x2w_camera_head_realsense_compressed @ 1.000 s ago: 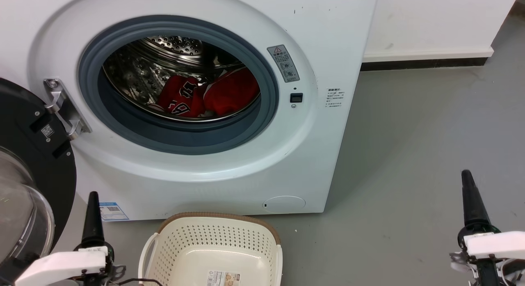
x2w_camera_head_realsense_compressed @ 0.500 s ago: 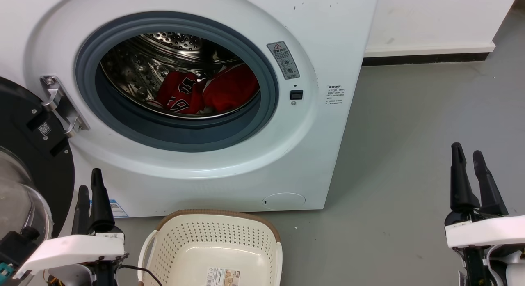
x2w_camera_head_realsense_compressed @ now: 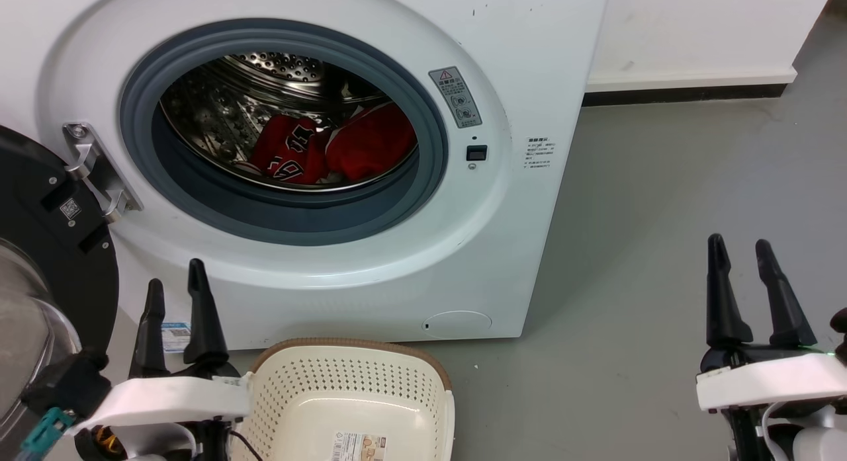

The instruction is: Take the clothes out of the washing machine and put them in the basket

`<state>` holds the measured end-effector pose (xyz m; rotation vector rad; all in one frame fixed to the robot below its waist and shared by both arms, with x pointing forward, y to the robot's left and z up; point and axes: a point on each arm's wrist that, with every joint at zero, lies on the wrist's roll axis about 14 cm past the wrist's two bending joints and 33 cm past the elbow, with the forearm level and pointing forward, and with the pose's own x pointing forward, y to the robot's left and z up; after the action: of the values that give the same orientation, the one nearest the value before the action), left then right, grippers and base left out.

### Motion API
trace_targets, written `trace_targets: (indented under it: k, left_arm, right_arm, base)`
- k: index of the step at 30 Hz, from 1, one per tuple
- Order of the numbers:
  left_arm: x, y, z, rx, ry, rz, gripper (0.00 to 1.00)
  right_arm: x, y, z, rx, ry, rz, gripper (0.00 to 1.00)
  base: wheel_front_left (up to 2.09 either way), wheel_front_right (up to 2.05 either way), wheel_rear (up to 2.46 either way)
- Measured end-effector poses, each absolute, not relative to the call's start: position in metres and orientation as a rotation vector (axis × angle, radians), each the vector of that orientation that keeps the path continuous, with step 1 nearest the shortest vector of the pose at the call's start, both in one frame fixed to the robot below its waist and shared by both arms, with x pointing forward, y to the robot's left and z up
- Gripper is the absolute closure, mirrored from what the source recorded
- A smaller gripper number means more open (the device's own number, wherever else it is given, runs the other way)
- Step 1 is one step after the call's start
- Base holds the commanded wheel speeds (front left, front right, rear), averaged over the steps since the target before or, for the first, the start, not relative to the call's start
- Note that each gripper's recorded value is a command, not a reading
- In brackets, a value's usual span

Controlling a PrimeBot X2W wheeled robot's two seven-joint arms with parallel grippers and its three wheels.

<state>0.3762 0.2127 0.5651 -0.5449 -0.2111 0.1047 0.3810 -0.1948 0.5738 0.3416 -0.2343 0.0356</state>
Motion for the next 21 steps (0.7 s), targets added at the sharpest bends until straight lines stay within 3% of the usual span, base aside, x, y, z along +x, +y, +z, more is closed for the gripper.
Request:
trace_targets:
  k: [21]
  left_arm:
    - [0.372,0.183,0.544,-0.226,-0.148,0.046,0.00]
  right_arm:
    - [0.378,-0.185,0.558,0.099,-0.203,0.053,0.00]
  base:
    - [0.00,0.00,0.00]
